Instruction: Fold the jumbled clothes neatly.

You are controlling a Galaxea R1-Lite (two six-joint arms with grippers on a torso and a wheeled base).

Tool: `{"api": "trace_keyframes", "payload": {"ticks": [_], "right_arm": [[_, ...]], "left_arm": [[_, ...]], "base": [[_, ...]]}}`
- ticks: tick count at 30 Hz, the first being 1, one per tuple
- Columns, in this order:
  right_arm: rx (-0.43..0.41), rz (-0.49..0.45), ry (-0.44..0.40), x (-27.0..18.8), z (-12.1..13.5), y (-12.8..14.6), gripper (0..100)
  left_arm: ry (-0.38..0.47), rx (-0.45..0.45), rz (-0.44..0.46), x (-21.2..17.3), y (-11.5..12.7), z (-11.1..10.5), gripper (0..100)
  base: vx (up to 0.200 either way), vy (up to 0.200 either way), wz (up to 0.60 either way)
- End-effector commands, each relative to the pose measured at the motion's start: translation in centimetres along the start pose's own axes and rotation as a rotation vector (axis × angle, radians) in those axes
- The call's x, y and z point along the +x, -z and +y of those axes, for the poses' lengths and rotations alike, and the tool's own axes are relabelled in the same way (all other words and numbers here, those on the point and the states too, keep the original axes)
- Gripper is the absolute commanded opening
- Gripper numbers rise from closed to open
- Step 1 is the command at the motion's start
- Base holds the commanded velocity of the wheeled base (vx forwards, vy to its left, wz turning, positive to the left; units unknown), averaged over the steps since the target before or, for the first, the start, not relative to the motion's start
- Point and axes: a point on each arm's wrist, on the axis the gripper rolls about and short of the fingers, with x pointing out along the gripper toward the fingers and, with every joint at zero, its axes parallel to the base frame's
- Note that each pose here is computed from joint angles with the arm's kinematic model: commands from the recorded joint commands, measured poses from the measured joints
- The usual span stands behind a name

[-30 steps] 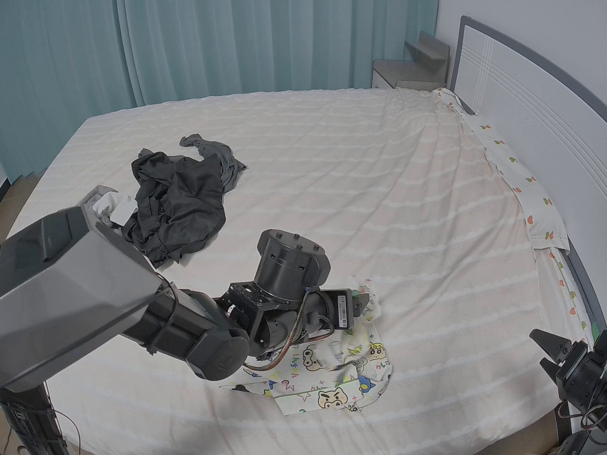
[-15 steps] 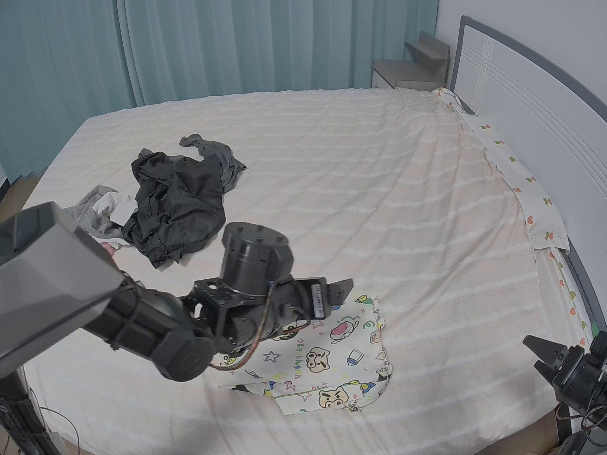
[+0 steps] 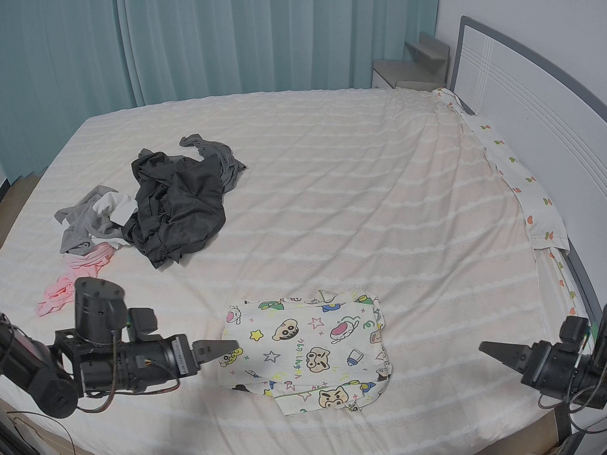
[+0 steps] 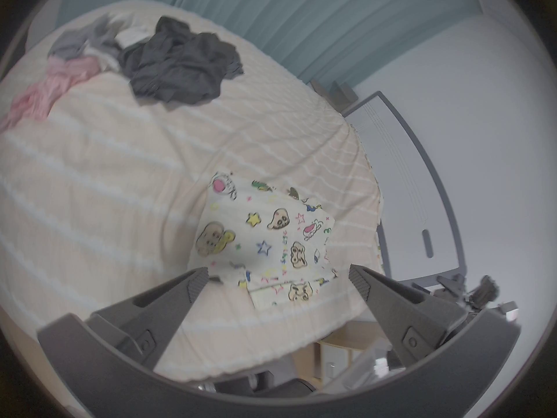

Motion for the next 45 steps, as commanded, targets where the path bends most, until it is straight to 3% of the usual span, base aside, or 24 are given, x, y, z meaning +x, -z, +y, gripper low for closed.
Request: {"api": "trace_keyframes", "payload": {"ticks": [1,6,17,33,45], "right_arm": [[-0.04,0.203,-0.011,10.3,2.0,-0.2,100],[-0.031,0.287,-0.018,14.5,1.8,0.3,100],[-0.114,0.355,0.07,21.8,-0.6,1.9,100],[-0.13,0.352,0.061,23.0,-0.4,2.2,100],[-0.228,0.31,0.067,22.6,0.5,2.3,100]], "left_arm": [[0.08,-0.242,0.114,-3.4,2.7,3.7,100],[0.065,-0.285,0.198,-1.7,2.9,4.9,100],[0.066,-0.287,0.18,-1.0,2.7,5.4,100],[0.068,-0.285,0.183,-0.9,2.7,5.4,100],[0.067,-0.284,0.184,-0.9,2.7,5.4,100]], "base": [[0.0,0.0,0.0],[0.0,0.0,0.0],[0.0,0.0,0.0],[0.0,0.0,0.0],[0.0,0.0,0.0]]}}
